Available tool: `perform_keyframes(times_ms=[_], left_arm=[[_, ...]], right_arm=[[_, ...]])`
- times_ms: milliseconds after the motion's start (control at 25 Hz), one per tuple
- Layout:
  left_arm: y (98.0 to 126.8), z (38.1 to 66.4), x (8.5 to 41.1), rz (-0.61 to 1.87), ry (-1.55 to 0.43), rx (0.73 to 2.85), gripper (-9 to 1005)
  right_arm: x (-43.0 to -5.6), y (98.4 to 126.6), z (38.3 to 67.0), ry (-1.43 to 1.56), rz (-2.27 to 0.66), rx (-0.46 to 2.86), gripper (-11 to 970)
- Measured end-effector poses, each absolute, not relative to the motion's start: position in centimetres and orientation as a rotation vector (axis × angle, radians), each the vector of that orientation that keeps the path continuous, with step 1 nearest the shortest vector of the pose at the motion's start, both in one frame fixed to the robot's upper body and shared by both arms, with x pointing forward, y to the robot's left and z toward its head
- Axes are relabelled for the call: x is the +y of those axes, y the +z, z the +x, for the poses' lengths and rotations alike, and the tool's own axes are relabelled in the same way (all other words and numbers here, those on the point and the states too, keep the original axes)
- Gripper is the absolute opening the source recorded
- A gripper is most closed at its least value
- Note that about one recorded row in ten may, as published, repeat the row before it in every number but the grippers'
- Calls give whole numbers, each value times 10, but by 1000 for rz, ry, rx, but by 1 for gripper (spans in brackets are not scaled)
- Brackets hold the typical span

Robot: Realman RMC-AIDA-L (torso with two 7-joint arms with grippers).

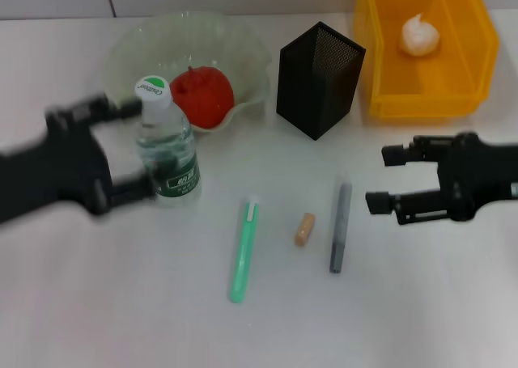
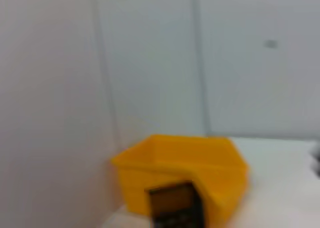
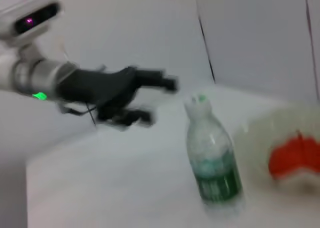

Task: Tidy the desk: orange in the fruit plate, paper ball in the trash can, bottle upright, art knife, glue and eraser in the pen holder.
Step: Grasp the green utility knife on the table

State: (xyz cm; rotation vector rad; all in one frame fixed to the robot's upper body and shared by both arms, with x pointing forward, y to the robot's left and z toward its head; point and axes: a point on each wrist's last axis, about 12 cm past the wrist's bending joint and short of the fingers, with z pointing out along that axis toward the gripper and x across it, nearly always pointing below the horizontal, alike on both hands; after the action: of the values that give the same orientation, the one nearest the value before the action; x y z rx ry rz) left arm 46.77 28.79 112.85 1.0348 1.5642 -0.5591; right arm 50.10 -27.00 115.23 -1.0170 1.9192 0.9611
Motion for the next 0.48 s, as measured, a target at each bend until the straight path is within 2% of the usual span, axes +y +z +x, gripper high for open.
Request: perform_keyframes(times_ms=[40,80,120,160,200,240,320,360,400,440,480], left_arm=[[1113,461,289,1039,-602,1564,769],[1103,457,290,1037,-640,1555,769],[1103,457,290,1037,-640,1555,769],[1093,452,291,1028,-681,1543,769],[1067,438,297,963,-781,1485,768],[1062,433,299,945,-798,1450,768],[1054,427,303,910,-803,1416,761],[1047,422,305,881,-800,1388,758],[1045,419,306,865,-799,1383,754],[1039,416,310,845,-781,1408,751],[1039,416,310,845,-781,1408,751]], right_arm=[[-255,1178,510,886,-1071,2046,834],[-255,1178,510,886,-1071,2046,834],[-234,1199,519,800,-1105,2172,834],[-234,1199,519,800,-1105,2172,834],[-219,1208,524,749,-1139,2226,834],[-188,1221,534,636,-1182,2339,834],[-164,1224,542,556,-1214,2415,834],[-164,1224,542,556,-1214,2415,834],[-149,1224,545,520,-1232,2455,834],[-116,1219,549,448,-1308,2512,834],[-106,1215,549,422,-1347,2524,834]])
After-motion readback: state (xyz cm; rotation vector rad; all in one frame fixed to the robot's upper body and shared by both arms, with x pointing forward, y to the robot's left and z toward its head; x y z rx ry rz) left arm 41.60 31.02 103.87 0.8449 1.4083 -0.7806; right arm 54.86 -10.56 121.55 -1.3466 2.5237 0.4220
